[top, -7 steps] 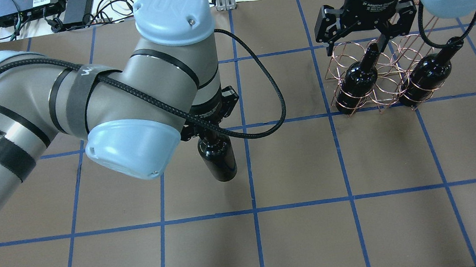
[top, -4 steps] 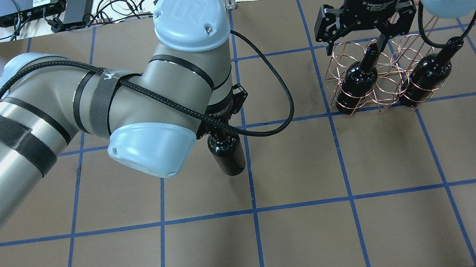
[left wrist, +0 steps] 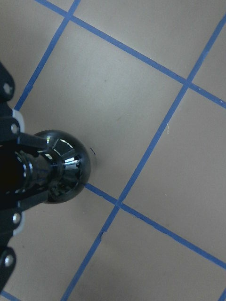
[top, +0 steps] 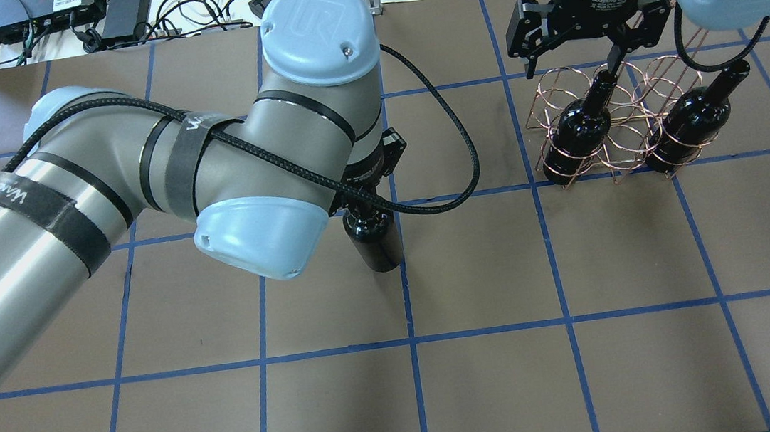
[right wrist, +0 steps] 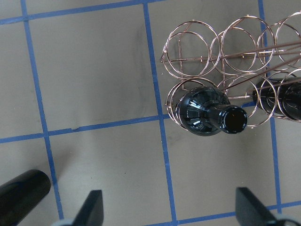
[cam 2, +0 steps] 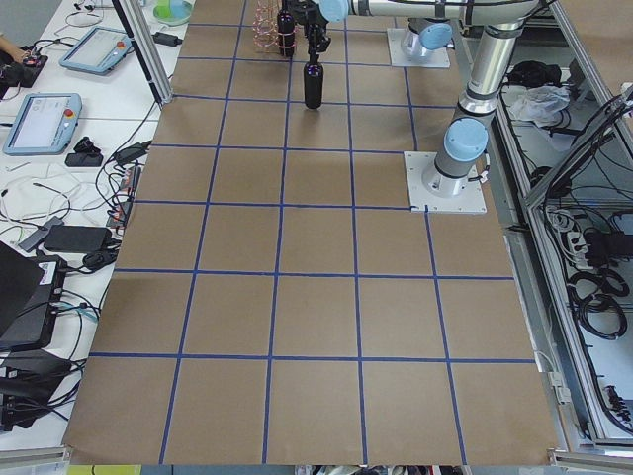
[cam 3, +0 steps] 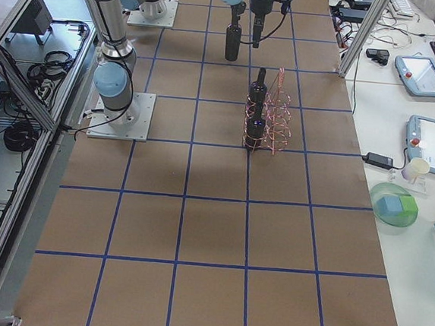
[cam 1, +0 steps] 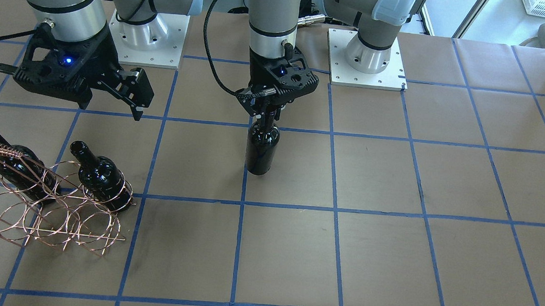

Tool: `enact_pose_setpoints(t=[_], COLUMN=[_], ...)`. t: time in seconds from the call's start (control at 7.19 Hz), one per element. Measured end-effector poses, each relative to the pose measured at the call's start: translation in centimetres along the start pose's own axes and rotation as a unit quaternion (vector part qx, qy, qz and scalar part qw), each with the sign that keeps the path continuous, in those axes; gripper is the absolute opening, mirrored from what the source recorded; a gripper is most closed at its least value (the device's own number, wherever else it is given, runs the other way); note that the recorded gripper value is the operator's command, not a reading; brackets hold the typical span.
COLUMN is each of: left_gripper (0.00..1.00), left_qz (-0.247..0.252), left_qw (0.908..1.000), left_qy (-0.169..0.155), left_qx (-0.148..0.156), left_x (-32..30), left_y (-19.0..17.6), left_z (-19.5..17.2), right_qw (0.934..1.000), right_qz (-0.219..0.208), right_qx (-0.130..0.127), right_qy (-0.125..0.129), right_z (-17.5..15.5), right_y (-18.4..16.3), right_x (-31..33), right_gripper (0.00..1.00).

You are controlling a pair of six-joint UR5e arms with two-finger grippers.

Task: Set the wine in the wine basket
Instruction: 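Set the bottle upright on the table with the left gripper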

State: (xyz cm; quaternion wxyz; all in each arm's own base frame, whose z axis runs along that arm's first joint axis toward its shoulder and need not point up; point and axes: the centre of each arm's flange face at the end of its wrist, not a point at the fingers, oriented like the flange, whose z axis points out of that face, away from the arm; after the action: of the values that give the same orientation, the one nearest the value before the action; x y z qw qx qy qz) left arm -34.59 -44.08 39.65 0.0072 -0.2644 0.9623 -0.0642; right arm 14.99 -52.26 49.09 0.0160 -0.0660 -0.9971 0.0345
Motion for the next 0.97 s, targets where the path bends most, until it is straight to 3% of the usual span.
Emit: enact_pose_setpoints(t=[0.97], left_gripper=[0.23], left_qz=[-0.001], left_qw=[0.9999], left_qy=[-0.008], left_qx=[0.011], left_x=[0.29], left_y=[-0.37], left_z=[0.77], right_qw=[1.0], right_qz=[0.0], right_qx=[0.0], right_qy=[0.002], right_z=[0.04], right_y=[-0.04], right_x=[0.03], right_gripper=[1.0])
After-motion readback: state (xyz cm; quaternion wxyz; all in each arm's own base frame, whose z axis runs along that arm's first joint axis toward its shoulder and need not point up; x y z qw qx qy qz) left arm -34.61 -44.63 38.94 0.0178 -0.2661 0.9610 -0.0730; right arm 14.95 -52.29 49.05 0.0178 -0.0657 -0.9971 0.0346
